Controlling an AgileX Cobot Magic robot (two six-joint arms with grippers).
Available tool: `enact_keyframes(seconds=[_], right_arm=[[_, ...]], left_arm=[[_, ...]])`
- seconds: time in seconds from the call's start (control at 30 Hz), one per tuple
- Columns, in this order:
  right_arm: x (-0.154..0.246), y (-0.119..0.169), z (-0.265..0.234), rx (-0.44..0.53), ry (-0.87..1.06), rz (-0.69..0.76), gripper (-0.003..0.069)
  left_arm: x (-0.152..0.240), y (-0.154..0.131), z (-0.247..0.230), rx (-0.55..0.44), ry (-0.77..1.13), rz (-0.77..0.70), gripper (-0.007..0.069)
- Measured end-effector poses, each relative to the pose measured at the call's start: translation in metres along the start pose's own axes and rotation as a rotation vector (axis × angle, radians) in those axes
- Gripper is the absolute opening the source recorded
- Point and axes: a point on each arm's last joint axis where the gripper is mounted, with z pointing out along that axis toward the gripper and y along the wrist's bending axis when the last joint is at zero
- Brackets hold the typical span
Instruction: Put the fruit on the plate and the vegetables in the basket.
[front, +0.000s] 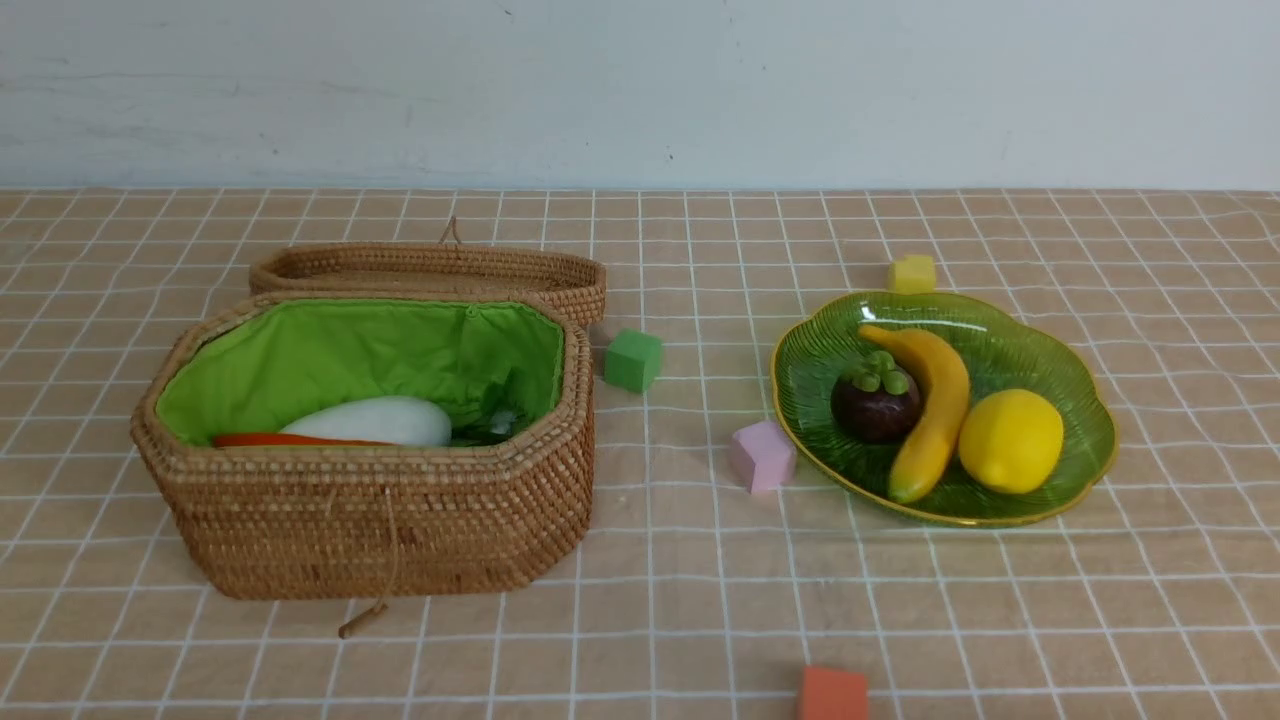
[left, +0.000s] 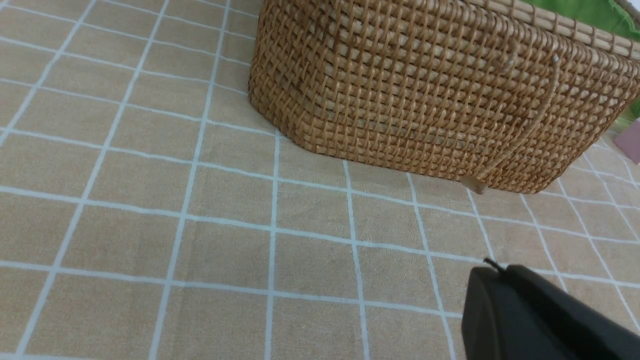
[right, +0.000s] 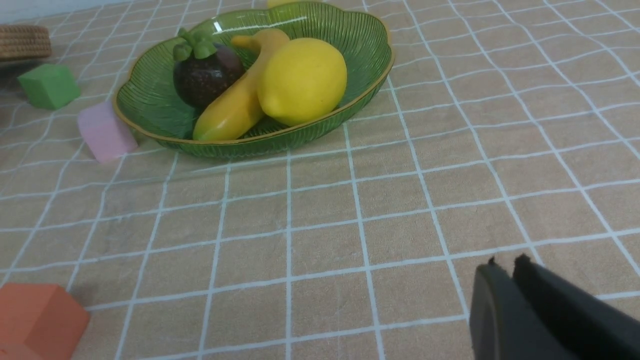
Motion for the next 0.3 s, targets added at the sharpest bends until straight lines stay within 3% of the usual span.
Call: enact_keyframes(seconds=[0.3], right_arm=[[0.0000, 0.0000, 0.0000, 0.000, 0.000, 0.000, 0.0078]], left_arm=[[0.0000, 0.0000, 0.0000, 0.000, 0.000, -0.002, -0.0003]])
